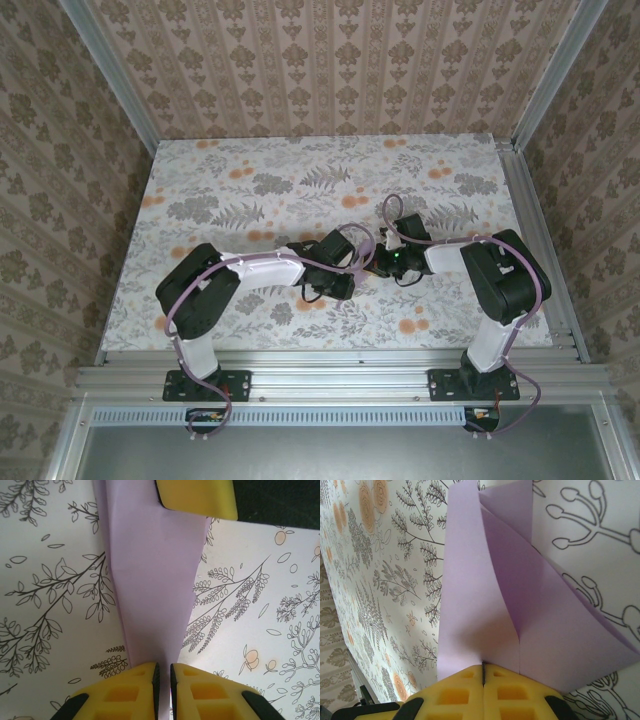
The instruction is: Fold a paper plane with a square sheet of paper (pick it up from the middle)
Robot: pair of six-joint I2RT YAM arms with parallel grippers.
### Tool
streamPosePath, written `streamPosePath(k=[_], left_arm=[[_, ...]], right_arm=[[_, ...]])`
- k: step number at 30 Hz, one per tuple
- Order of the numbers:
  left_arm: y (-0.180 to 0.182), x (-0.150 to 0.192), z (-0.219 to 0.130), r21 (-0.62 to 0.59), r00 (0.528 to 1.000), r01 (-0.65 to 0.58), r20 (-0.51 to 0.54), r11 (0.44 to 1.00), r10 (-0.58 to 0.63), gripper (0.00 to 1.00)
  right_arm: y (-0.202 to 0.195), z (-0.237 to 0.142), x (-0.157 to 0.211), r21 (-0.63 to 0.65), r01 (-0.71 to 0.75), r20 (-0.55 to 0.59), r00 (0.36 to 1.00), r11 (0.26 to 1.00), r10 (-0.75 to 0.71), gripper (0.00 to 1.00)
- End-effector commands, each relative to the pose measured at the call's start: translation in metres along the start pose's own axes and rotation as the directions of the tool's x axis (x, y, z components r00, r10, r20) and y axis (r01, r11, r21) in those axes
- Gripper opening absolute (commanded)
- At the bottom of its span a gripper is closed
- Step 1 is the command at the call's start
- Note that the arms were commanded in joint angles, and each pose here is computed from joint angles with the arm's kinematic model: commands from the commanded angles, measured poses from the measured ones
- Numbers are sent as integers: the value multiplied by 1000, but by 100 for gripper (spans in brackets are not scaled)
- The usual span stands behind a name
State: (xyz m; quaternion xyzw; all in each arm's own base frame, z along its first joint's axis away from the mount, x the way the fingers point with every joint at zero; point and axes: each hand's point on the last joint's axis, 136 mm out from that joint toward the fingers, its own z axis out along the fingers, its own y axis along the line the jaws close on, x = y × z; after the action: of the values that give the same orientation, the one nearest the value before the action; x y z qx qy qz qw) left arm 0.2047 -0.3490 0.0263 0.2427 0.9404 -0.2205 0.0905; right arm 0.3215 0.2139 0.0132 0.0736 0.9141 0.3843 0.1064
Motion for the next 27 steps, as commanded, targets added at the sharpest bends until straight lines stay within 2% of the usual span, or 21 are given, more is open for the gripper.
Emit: streamPosePath(k=[1, 10, 27], left_arm=[[-2, 10, 10, 18, 999, -19, -44, 1000, 20, 17], [3, 20, 16, 12, 997, -15, -69, 1000, 16, 16], [19, 39, -2, -64, 993, -49, -114, 997, 42, 14]], right_arm=[[-38, 5, 24, 133, -45, -47, 998, 990, 52, 0], [-39, 5, 24, 137, -44, -50, 997, 990, 51, 0], [-42, 4, 23, 164, -34, -54, 998, 986, 44, 0]])
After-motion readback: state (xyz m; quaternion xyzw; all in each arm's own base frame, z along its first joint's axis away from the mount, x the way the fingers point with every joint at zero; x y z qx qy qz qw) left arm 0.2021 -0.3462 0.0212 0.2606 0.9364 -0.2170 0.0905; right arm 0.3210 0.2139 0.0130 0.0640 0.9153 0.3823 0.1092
